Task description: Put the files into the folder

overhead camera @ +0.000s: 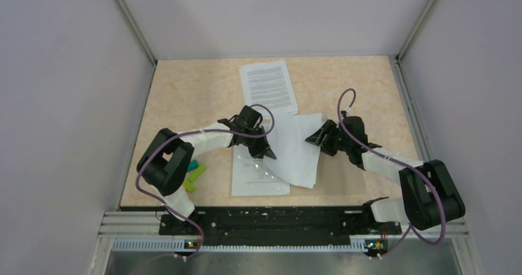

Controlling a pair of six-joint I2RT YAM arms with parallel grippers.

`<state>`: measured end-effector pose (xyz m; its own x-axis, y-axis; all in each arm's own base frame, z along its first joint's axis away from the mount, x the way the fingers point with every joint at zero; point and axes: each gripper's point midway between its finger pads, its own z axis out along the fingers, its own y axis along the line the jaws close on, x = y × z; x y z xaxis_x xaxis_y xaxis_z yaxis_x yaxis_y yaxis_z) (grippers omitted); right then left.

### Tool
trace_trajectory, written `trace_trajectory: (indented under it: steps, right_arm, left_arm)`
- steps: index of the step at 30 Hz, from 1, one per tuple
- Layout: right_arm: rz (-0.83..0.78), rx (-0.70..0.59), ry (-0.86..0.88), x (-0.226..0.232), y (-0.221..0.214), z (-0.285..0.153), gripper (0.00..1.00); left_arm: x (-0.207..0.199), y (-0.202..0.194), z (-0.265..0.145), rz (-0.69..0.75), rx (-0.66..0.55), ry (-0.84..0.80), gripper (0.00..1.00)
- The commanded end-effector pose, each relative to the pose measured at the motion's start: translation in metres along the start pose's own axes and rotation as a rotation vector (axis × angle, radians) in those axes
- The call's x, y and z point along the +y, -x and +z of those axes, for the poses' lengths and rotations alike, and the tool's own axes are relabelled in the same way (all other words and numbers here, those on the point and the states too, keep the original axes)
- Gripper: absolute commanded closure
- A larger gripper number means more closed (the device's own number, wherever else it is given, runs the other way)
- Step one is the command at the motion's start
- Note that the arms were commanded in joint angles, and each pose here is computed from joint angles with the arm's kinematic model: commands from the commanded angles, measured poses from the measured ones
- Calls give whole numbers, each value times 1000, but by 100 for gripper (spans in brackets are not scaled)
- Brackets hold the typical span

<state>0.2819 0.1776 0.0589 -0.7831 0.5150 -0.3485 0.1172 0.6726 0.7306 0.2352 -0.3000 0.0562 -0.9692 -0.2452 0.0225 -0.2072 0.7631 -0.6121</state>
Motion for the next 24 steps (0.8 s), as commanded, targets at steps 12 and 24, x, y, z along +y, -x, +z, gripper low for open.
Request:
trace_trajectory:
  steps: [12,24]
  right_arm:
    - [-326,-238,-284,10,85,-46,100]
    - [-406,-417,-348,65,132,-139,100]
  left_arm:
    - [-57,15,-7,311,-48,-84,62]
    - [-78,11,39,506,-110,43,54]
